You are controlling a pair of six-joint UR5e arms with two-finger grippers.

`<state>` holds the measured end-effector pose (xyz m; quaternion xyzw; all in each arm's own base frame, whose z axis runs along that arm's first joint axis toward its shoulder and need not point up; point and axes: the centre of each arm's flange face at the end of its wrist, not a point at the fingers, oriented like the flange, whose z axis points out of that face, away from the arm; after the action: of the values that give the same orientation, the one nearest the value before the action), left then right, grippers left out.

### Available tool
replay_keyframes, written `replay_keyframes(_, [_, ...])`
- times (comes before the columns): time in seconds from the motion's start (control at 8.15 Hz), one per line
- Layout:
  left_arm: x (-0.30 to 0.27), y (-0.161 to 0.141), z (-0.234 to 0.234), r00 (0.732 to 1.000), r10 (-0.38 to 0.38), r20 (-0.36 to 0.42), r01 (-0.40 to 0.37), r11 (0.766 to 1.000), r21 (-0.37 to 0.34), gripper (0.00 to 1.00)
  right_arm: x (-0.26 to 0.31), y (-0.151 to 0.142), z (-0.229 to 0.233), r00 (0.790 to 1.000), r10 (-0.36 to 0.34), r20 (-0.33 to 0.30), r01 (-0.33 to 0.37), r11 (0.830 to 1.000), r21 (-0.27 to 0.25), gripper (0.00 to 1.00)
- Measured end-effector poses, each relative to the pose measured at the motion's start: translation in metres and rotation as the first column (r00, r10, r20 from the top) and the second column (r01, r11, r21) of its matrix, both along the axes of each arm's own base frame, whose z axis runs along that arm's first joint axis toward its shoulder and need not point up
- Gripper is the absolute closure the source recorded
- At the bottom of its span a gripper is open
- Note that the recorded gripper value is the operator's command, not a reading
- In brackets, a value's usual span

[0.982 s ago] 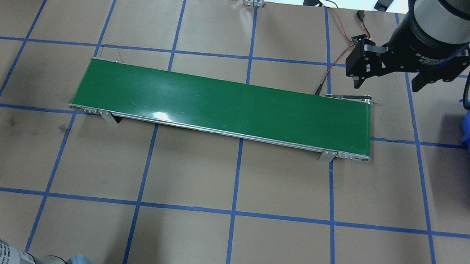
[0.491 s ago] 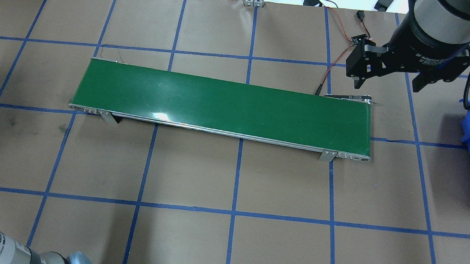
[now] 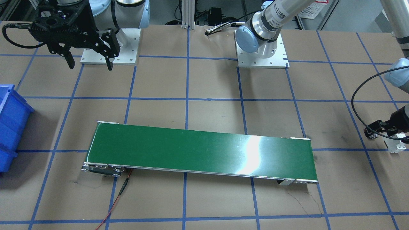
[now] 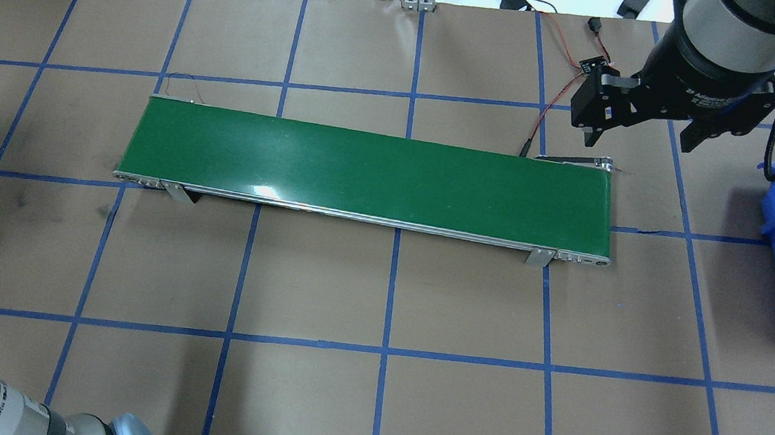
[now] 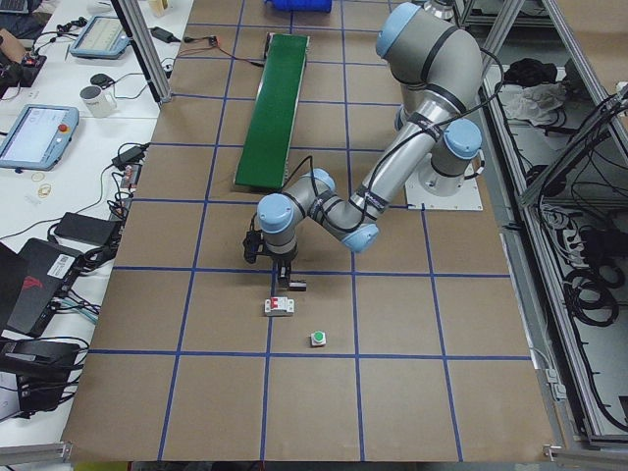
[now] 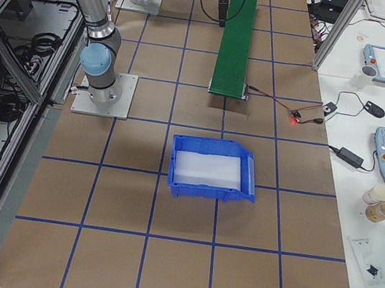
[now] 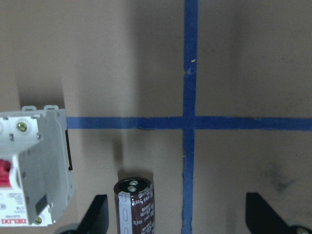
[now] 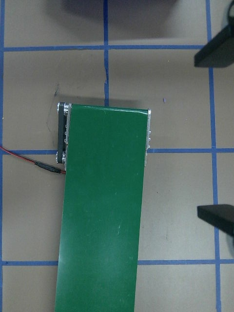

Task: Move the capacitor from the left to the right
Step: 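Lower the left gripper and close it on the brown capacitor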

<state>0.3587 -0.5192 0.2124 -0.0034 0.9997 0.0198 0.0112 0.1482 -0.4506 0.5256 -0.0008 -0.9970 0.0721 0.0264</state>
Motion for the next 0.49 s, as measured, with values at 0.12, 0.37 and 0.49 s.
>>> replay_keyframes(0.12, [0.001,0.000,-0.005,1.000,-0.001,-0.001,0.001,1.000,0.001,0.00,0.000,0.000,0.000,1.000,0.000,0.000,0.000,1.000,0.000,0.00])
replay_keyframes(0.37, [0.014,0.006,-0.017,1.000,0.000,-0.003,0.000,1.000,0.004,0.00,0.000,0.000,0.000,1.000,0.001,0.002,-0.001,1.000,0.000,0.00])
replay_keyframes(0.49, [0.022,0.011,-0.020,1.000,0.004,-0.003,-0.004,1.000,0.005,0.08,0.001,0.000,0.000,1.000,0.001,0.005,-0.001,1.000,0.000,0.00])
